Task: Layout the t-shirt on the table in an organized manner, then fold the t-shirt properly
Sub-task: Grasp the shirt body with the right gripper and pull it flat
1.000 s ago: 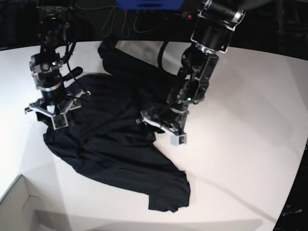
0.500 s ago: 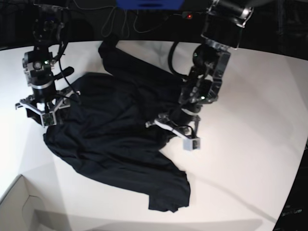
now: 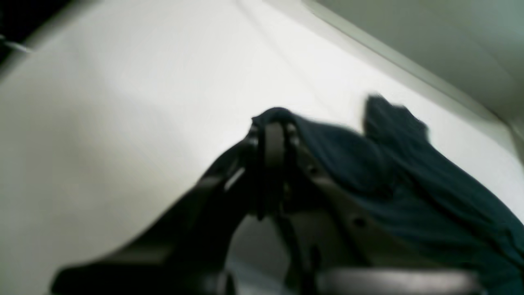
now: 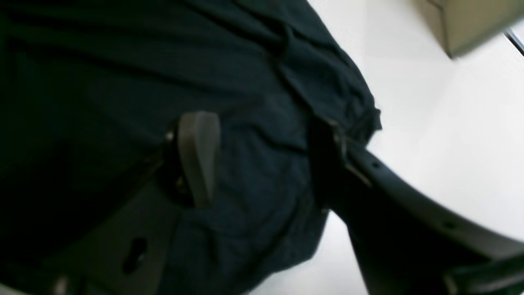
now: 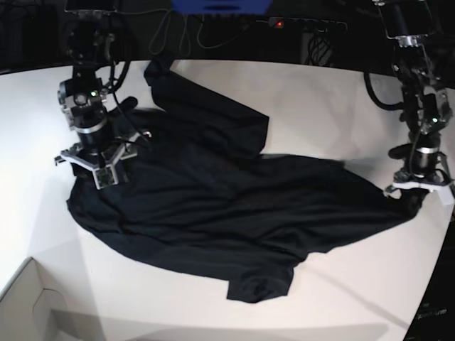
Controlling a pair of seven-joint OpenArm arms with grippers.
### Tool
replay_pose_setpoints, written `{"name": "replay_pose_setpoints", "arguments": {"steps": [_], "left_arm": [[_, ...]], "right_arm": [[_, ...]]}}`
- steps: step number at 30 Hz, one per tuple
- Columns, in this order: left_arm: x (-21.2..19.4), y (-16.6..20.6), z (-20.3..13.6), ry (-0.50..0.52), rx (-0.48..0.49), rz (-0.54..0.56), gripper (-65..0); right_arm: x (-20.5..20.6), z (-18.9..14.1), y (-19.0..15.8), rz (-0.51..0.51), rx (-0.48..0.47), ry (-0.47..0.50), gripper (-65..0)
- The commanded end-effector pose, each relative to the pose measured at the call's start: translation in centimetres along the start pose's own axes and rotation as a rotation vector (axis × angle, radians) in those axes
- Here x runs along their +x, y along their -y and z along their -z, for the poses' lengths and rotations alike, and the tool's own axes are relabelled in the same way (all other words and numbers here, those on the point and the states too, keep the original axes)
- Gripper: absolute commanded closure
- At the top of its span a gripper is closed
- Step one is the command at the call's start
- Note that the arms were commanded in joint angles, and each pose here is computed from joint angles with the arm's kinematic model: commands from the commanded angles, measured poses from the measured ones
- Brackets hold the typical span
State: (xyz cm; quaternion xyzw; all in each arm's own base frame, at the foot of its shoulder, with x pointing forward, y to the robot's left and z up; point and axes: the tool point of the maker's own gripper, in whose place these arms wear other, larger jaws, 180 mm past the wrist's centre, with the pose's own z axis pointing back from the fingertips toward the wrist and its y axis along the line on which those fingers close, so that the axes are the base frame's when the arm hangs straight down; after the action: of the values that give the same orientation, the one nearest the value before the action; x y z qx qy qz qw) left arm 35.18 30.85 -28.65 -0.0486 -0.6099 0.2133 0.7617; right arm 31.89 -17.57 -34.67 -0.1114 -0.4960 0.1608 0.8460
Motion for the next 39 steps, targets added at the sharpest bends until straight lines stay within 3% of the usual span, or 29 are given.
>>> {"name": "replay_pose_setpoints", "arguments": {"steps": [1, 8, 16, 19, 26, 32, 39], "left_arm": [[2.2, -1.1, -0.4, 0.063, 0.016, 0.016, -0.1], [3.1, -6.8, -2.7, 0.086, 0.154, 0.008, -0.4], [-2.2, -9.7, -3.5, -0.093, 0.222, -0.021, -1.5], [-4.0, -10.0, -3.7, -0.192, 0.23, -0.039, -7.2], [-5.1, -12.4, -6.0, -0.213, 0.316, -0.143, -23.3], [-5.8, -14.3, -7.7, -0.283, 0.371, -0.198, -29.5], [-3.6, -14.8, -9.2, -0.269, 0.39, -0.195, -32.4]], "right_arm": [[1.5, -0.1, 0.2, -0.005, -0.005, 0.05, -34.4], [2.1, 0.0, -1.6, 0.005, 0.032, 0.064, -34.4], [2.6, 0.1, -2.9, 0.025, 0.054, 0.074, -34.4], [4.3, 0.2, -4.5, -0.003, 0.097, 0.114, -34.8], [9.0, 1.6, -8.6, -0.125, 0.217, 0.214, -35.4], [10.6, 6.7, -11.3, -0.197, 0.293, 0.179, -42.1], [12.2, 13.2, -12.8, -0.198, 0.342, 0.07, -42.3]]}}
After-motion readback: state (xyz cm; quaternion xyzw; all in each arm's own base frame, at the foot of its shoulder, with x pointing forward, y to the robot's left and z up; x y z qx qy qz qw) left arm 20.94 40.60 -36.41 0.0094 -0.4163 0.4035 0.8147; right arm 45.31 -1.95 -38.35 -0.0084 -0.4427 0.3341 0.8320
